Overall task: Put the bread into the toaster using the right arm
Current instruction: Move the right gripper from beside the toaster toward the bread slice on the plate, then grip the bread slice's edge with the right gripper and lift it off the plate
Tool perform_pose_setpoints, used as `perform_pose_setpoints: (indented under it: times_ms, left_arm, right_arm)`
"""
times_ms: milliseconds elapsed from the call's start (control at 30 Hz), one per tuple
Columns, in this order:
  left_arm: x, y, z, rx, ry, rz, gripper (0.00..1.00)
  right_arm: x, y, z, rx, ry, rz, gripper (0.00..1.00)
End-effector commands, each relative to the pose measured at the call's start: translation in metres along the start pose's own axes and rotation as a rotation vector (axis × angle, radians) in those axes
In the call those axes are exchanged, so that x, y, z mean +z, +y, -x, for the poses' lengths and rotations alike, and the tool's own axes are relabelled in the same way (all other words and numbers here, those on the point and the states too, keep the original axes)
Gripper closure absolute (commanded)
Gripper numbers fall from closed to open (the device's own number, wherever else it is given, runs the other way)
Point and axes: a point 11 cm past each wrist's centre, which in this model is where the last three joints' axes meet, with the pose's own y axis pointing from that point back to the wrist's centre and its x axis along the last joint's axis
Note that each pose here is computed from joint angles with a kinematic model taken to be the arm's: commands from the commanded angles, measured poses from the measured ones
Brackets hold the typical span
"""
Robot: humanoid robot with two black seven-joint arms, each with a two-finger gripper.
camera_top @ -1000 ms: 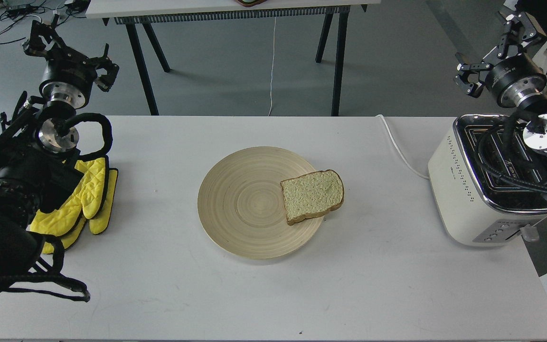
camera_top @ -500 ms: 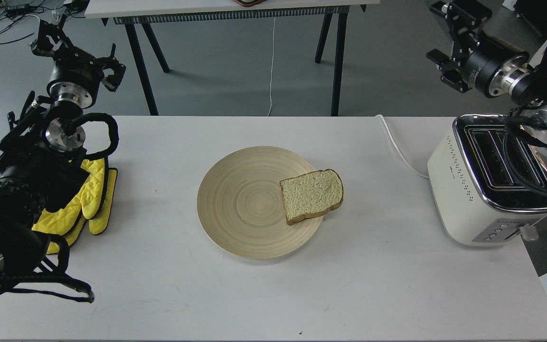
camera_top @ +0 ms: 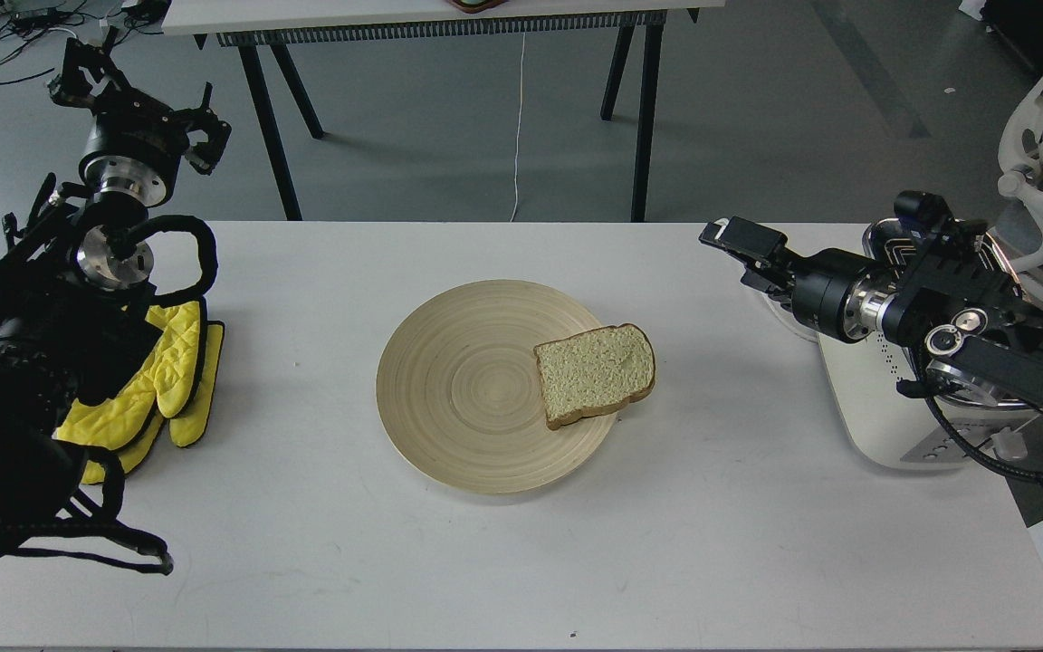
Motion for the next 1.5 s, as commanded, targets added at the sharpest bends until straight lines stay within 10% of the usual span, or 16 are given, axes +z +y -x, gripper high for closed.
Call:
perform_pose_setpoints:
  times_ms: [0, 733, 1133, 1467]
  left_arm:
    - [0.001, 0.000, 0.000, -0.002, -0.001, 0.004, 0.00]
    - [-0.002, 0.000, 0.002, -0.003, 0.004, 0.001, 0.00]
    - [-0.003, 0.000, 0.003, -0.004, 0.004, 0.000, 0.00]
    - [-0.003, 0.000, 0.003, -0.004, 0.004, 0.000, 0.00]
  right_arm:
    - [0.005, -0.008, 0.024, -0.054, 0.023, 0.007, 0.06]
    - [0.027, -0.052, 0.101, -0.147, 0.005, 0.072, 0.40]
    - [0.015, -0.063, 0.106, -0.150, 0.011, 0.054, 0.99]
    - [0.001, -0.035, 0.056, -0.081, 0.055, 0.013, 1.00]
